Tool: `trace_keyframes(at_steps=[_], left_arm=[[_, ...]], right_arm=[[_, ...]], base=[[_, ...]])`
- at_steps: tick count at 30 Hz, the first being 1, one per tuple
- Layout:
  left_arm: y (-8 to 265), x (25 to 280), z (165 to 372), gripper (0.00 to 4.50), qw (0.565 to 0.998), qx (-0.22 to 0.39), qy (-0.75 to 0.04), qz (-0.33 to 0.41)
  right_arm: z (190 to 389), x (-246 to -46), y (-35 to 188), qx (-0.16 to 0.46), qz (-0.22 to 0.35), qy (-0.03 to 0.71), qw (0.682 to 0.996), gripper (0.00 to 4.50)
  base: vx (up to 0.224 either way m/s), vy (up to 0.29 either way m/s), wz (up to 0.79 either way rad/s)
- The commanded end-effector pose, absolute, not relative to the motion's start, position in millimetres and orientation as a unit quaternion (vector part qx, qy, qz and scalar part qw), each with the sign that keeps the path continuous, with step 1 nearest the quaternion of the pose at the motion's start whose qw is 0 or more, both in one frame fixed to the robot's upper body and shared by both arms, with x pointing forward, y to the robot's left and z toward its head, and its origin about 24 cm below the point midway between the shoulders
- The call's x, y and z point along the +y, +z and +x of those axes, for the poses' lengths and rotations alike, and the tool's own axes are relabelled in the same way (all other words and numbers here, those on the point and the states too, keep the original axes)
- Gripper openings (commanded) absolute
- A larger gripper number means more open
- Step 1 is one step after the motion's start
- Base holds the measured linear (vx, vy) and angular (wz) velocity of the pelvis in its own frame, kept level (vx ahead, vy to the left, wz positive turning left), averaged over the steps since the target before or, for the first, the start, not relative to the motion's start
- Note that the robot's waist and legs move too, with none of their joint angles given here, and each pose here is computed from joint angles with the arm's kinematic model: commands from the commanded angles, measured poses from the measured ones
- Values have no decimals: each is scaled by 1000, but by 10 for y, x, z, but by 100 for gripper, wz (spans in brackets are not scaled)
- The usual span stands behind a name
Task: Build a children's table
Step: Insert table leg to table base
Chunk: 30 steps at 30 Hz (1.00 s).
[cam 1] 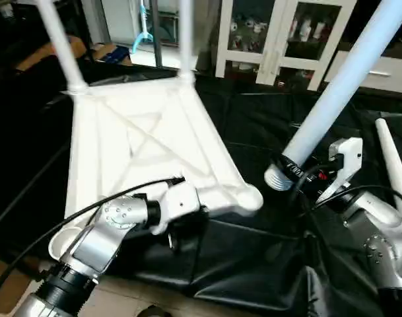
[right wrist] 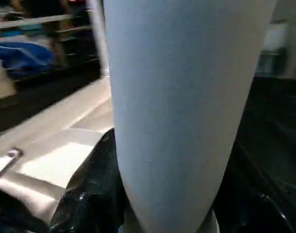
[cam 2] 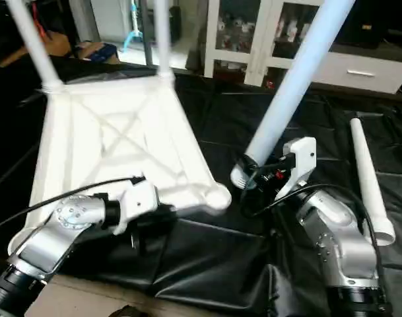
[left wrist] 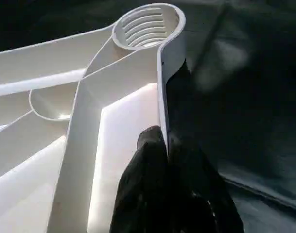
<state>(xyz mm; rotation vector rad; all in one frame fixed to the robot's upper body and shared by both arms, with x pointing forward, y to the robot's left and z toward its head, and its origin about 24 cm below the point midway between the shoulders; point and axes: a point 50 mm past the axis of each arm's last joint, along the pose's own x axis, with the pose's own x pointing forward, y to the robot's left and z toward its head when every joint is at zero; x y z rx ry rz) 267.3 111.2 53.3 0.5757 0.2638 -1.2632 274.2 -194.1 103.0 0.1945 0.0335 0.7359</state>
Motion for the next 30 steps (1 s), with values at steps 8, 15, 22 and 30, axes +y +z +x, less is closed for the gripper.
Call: trace_keyframes(at_steps=[8, 15, 22, 30], left_arm=[[556, 1065, 2569, 0, 703, 115, -638, 291], [534, 1079, 2538, 0, 697, 123, -641, 297], [539, 1087, 2501, 0, 690, 122, -650, 294], [532, 1073, 2503, 0, 686, 128, -653, 296]], right_arm=[[2606, -1952, 1046, 89, 197, 499, 839, 189], [2687, -1997, 975, 107, 173, 487, 849, 189], [2724, -1881, 926, 112, 109, 504, 849, 189], [2699, -1814, 824, 102, 37, 518, 848, 189]], base=[[0, 0, 0], [0, 0, 0], [0, 0, 0], [0, 0, 0]])
